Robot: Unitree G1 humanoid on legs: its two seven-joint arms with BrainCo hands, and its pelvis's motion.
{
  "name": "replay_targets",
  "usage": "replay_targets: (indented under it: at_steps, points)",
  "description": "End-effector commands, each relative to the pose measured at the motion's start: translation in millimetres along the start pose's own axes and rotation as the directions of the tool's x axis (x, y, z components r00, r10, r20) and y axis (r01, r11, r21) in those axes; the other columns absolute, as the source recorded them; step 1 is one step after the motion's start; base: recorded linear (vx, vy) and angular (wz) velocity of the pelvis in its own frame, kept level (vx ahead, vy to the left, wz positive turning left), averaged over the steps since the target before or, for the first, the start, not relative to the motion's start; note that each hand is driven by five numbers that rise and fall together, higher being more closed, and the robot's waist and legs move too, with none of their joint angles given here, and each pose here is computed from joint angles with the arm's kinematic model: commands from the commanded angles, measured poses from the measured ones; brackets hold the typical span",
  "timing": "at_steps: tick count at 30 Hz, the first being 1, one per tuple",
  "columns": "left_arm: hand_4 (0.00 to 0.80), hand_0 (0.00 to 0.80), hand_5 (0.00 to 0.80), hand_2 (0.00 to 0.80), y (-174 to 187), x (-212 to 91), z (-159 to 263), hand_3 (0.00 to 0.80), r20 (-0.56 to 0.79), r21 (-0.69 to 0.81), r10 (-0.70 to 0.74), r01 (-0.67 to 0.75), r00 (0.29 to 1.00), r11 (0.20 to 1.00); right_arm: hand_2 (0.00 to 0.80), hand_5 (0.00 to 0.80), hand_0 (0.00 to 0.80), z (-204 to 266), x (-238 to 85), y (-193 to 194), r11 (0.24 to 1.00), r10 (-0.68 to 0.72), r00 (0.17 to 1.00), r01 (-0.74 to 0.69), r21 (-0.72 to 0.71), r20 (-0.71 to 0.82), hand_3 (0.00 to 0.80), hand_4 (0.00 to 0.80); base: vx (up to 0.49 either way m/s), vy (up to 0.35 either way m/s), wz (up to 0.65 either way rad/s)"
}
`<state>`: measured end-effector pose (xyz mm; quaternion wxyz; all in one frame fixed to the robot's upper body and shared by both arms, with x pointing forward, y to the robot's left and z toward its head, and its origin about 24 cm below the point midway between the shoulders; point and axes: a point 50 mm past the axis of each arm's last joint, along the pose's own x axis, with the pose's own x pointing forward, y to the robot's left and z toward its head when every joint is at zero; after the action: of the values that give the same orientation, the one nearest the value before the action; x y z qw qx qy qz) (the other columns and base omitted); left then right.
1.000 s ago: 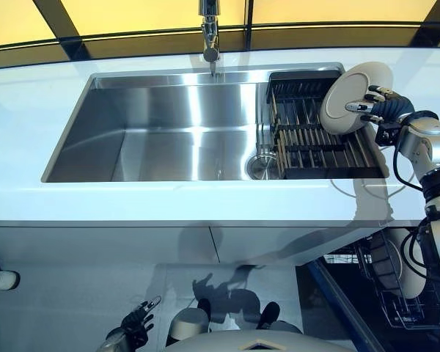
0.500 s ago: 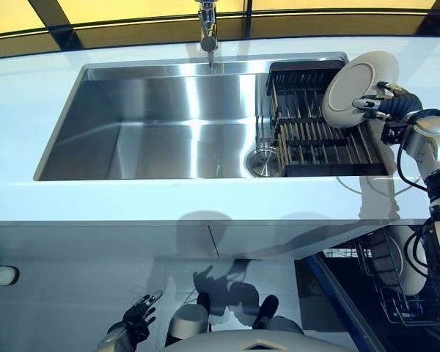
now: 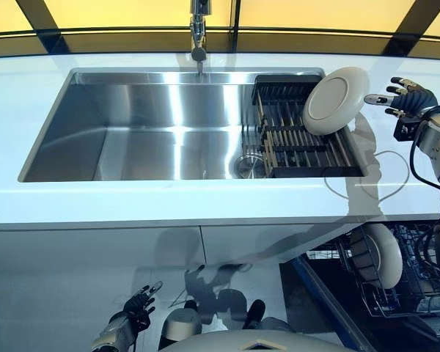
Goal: Take plates into dishwasher
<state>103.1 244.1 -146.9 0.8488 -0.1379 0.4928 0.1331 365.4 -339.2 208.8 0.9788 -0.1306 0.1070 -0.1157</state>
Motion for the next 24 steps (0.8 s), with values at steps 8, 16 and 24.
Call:
replay_targets:
  at_steps: [8, 16, 24]
  points:
    - [0.0, 0.0, 0.0, 0.0, 2, 0, 9, 0.0, 0.042, -0.047, 0.043, -0.041, 0.998, 0.998, 0.0, 0.0, 0.0, 53, -3, 10, 0.998, 0.059, 0.989, -0.053, -0.047, 0.135, 0.0, 0.0, 0.073, 0.049, -0.44]
    - [0.0, 0.0, 0.0, 0.0, 2, 0, 19, 0.0, 0.092, -0.052, 0.029, -0.024, 0.995, 0.998, 0.0, 0.0, 0.0, 36, -4, -7, 0.995, 0.099, 0.991, -0.1, 0.002, 0.089, 0.0, 0.0, 0.107, 0.022, -0.14]
    - [0.0, 0.0, 0.0, 0.0, 6, -3, 8, 0.0, 0.08, -0.023, -0.002, 0.004, 0.997, 1.0, 0.0, 0.0, 0.0, 31, 1, 6, 0.993, 0.106, 0.99, -0.11, 0.038, 0.091, 0.0, 0.0, 0.06, -0.013, 0.14]
